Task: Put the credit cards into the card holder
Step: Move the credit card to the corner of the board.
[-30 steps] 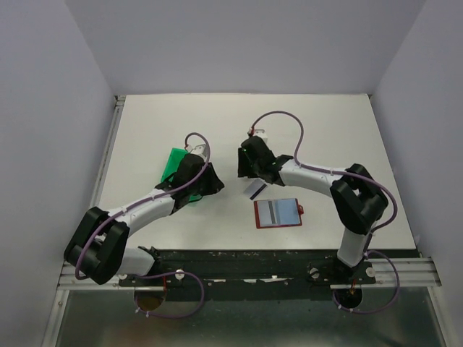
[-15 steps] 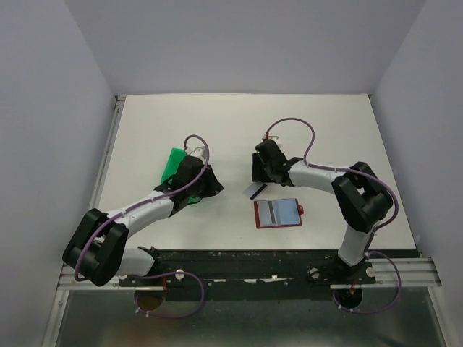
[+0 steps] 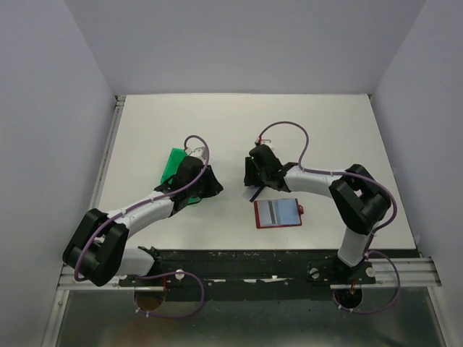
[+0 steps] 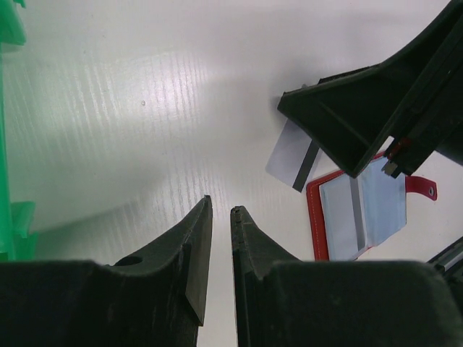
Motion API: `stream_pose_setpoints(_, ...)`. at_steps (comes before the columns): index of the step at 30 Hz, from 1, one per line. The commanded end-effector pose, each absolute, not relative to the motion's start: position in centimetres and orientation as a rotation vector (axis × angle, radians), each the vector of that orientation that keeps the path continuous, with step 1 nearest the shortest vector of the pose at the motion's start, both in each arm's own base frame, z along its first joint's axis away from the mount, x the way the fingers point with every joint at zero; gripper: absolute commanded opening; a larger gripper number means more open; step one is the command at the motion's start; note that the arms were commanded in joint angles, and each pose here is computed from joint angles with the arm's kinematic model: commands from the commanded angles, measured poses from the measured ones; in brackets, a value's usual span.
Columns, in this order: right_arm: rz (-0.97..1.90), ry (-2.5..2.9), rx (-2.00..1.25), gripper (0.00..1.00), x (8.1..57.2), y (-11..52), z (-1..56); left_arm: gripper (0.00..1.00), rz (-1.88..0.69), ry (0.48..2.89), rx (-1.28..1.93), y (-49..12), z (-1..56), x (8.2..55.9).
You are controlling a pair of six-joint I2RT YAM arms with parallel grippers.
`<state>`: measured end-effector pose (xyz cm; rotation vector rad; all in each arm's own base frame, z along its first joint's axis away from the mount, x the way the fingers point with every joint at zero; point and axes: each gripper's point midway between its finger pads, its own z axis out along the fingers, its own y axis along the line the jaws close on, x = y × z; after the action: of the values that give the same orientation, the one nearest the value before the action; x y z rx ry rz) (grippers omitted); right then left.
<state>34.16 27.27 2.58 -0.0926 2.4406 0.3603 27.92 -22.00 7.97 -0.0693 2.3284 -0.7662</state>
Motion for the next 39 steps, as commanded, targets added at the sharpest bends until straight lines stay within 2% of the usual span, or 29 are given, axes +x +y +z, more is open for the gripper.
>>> stream_pose_setpoints(1,0.211,2.582,-0.061,0.66,29.8,25.3,-0.7,0.29,-0.755,2.324,-0.075,-21.7,7.7,28.0)
stream_pose_setpoints(8,0.201,2.665,0.005,0.66,26.6,24.1,-2.2,0.29,-0.763,2.329,-0.079,-21.8,7.5,27.9)
stream_pose_setpoints(39,0.468,2.675,-0.442,0.66,15.4,31.2,-1.1,0.30,-0.774,2.354,-0.114,-20.6,5.7,25.5)
